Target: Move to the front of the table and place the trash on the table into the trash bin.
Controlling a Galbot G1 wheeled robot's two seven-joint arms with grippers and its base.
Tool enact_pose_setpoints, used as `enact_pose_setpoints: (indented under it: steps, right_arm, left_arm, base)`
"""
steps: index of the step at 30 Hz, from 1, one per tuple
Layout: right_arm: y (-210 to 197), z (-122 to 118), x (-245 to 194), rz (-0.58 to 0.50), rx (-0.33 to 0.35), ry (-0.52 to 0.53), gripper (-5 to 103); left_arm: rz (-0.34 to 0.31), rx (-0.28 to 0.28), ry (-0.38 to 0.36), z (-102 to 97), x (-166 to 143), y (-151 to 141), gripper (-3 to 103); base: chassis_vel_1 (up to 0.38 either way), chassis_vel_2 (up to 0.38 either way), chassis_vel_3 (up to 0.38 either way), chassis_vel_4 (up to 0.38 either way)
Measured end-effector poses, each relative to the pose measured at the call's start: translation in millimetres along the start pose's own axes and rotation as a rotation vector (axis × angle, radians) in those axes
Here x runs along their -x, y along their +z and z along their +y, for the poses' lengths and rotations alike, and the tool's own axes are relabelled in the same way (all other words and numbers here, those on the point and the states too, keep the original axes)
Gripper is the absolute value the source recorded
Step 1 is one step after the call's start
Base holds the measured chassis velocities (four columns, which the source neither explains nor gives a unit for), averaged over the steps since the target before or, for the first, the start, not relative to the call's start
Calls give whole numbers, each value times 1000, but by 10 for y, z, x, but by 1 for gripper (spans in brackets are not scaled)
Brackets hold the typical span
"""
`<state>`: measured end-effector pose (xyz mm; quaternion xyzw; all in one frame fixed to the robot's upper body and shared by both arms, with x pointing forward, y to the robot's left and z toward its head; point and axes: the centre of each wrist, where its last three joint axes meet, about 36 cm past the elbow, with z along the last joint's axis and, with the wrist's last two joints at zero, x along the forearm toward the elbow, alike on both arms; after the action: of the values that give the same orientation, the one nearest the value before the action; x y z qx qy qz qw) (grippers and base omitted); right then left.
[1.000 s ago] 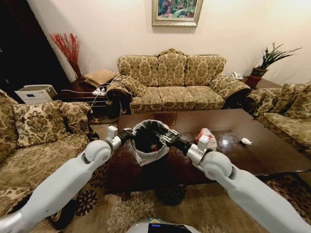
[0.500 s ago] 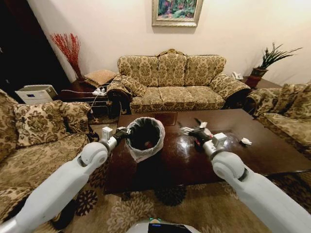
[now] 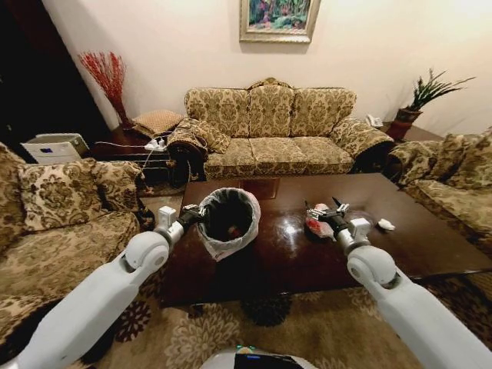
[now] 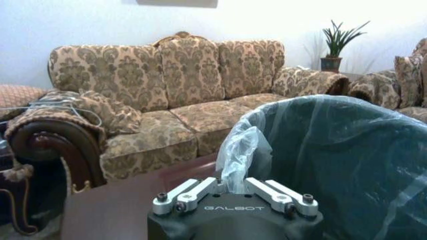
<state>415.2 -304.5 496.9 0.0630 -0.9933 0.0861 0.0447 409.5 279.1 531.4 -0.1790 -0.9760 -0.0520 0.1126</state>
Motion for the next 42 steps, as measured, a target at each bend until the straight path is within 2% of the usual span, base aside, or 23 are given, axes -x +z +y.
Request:
enact_pose_setpoints:
  steps: [11, 14, 17, 18, 20, 25, 28, 33, 36, 42]
  right_arm:
    - [68, 95, 48, 31, 27, -13, 100]
    - [220, 137, 175, 55, 62, -12, 100]
    - [537, 191, 385, 112, 148, -41, 100]
    - [537, 191, 385, 112, 148, -41, 100]
    - [777, 260, 507, 152, 202, -104, 100]
    - [1136, 403, 651, 163, 226, -187, 100]
    - [1327, 443, 793, 171, 238, -179, 100]
    - [1421, 431, 977, 182, 242, -157, 100]
    - [1450, 388, 1248, 192, 249, -138, 100]
    - [1462, 377, 1543, 197, 271, -167, 100]
  left_arm:
    - [3, -10, -2, -39, -111, 43, 3]
    - [3, -13, -7, -46, -116, 47, 3]
    - [4, -13, -15, -48, -116, 49, 3]
    - [4, -13, -15, -48, -116, 49, 3]
    - [7, -10, -18, -46, -121, 51, 3]
    - [10, -2, -24, -35, -123, 39, 3]
    - [10, 8, -23, -8, -82, 18, 3]
    - [16, 14, -24, 26, -66, 19, 3]
    - [18, 19, -26, 60, -41, 13, 3]
    - [22, 14, -23, 51, -38, 32, 3]
  base:
    - [-267, -299, 262, 275]
    - [-290, -321, 279, 296]
    - [-208, -221, 170, 207]
    - [-152, -192, 126, 110]
    - [-48, -78, 93, -7]
    - [8, -5, 10, -4]
    - [86, 69, -27, -30]
    - [31, 27, -10, -7]
    - [0, 0, 0, 0]
    - [0, 0, 0, 0]
